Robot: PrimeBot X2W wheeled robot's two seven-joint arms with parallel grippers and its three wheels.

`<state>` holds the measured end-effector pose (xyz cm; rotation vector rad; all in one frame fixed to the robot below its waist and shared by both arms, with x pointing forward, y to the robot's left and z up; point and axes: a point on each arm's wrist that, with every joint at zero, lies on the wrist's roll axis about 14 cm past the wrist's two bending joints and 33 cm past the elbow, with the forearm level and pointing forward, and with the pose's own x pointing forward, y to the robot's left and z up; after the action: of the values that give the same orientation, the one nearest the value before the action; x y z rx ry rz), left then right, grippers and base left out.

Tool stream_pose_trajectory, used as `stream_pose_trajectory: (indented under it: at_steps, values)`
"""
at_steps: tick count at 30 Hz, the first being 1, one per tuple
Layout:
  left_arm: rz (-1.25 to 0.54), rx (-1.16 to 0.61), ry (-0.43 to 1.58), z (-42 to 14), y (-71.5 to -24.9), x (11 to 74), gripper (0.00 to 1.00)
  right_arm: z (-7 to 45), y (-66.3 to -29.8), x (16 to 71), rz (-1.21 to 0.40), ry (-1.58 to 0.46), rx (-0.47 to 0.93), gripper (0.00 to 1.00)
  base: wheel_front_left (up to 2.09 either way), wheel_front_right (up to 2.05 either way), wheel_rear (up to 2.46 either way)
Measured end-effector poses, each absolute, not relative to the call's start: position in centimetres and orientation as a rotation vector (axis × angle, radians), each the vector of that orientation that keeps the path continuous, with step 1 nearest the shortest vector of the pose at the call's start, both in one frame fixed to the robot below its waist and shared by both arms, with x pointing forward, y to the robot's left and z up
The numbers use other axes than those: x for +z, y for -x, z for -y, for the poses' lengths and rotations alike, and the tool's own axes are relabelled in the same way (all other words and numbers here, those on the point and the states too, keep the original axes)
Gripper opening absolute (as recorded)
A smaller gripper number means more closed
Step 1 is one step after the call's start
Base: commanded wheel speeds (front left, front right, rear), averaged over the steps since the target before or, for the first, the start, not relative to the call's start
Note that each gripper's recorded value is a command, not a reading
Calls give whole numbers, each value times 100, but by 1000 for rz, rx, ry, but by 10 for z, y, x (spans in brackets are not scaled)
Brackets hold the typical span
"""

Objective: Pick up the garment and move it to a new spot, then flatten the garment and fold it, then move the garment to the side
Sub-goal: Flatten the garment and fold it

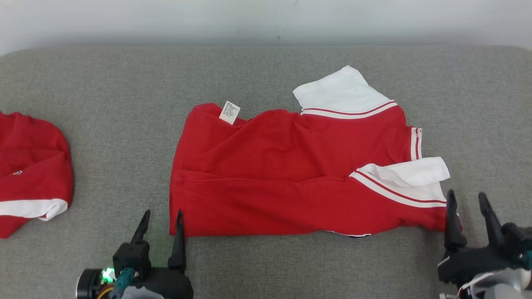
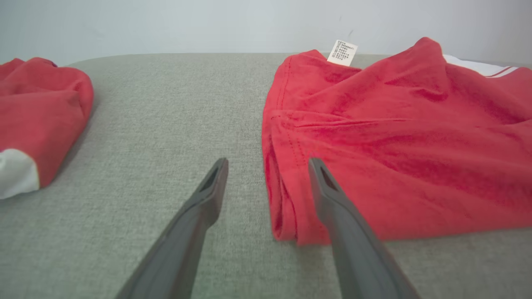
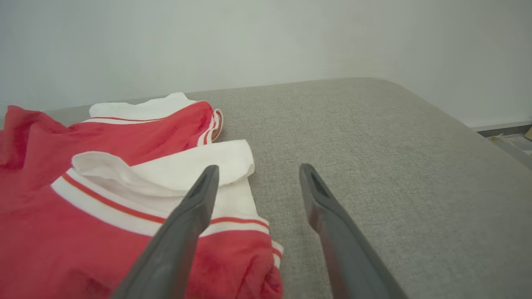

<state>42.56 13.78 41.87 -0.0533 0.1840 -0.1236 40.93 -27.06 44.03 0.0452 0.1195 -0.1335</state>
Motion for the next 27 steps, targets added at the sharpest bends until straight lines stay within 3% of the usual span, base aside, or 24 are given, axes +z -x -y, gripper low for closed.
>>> stream_pose_trajectory:
  at_steps: [7,17,18,19,20,21,22,27]
  values:
    - [-205,-118,66,-136,-410,413,100,276,-381,423,-174,-76,-176,100,0,0,0]
    - [-195,-120,64,-136,-409,417,100,265,-383,415,-197,-104,-156,98,0,0,0]
    - [-193,-118,64,-137,-408,418,100,262,-382,411,-211,-107,-151,70,0,0,0]
    - [-193,-118,64,-137,-408,418,100,262,-382,411,-211,-107,-151,70,0,0,0]
    - [-193,-117,64,-137,-408,418,100,261,-381,409,-220,-110,-150,50,0,0,0]
    - [-194,-115,63,-138,-406,418,100,260,-379,405,-234,-111,-147,23,0,0,0]
    - [-195,-114,63,-138,-406,417,100,260,-379,402,-242,-112,-147,12,0,0,0]
    - [-199,-111,64,-140,-405,416,100,260,-377,393,-273,-114,-150,0,0,0,0]
